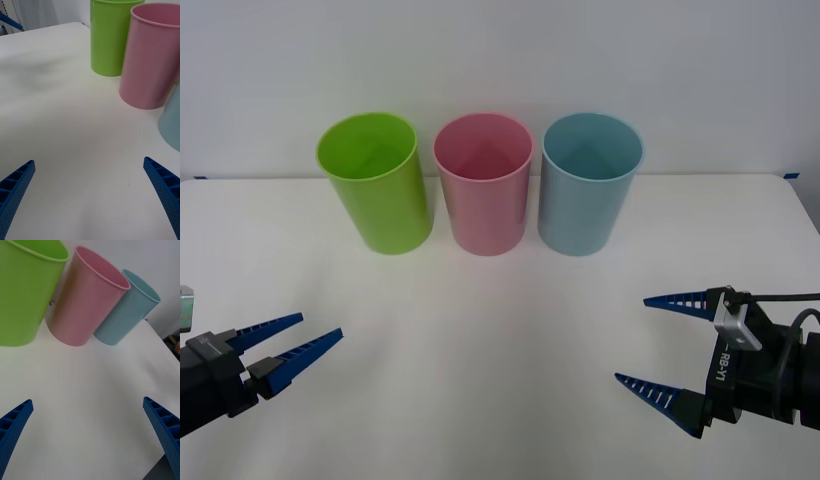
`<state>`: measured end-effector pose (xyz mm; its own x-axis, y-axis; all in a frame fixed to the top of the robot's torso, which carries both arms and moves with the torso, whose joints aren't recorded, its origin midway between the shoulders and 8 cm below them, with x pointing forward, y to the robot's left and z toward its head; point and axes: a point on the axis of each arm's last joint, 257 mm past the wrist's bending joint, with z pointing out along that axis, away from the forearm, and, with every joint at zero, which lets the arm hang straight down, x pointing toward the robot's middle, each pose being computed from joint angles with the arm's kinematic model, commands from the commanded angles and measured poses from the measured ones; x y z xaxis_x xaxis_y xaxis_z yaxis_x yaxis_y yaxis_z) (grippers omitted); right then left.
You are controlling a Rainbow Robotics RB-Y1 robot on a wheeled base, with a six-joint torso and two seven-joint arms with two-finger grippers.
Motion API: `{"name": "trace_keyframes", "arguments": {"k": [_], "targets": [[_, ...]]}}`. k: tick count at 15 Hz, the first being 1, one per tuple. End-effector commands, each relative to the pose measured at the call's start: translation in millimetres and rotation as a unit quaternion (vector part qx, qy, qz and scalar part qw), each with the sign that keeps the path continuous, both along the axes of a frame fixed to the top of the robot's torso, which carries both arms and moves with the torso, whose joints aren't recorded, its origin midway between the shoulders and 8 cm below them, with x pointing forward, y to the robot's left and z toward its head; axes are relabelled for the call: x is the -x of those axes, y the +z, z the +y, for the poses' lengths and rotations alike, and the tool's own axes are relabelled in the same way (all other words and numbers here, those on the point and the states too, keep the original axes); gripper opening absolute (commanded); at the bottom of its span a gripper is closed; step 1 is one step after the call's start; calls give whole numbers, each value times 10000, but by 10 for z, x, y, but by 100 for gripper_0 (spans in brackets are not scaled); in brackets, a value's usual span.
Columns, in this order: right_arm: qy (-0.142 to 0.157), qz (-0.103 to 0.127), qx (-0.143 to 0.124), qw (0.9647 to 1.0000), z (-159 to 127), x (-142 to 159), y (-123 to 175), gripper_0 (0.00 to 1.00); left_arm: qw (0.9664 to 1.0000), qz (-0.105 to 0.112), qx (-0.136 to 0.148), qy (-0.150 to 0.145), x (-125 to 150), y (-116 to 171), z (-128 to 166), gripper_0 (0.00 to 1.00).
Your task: Put cans in the blue bin and PET bottles in the pink bin and trash in the green bin.
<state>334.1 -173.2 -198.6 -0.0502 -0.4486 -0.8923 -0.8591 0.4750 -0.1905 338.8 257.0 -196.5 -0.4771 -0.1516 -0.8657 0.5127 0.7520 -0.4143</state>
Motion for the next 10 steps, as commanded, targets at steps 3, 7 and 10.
{"name": "trace_keyframes", "arguments": {"k": [3,7,10], "targets": [[0,0,0,10000,0,0,0,100,9998,174,-116,11,55,-169,8,100],[0,0,0,10000,0,0,0,100,9998,174,-116,11,55,-169,8,100],[0,0,0,10000,0,0,0,100,9998,174,-116,11,55,-169,8,100]]}}
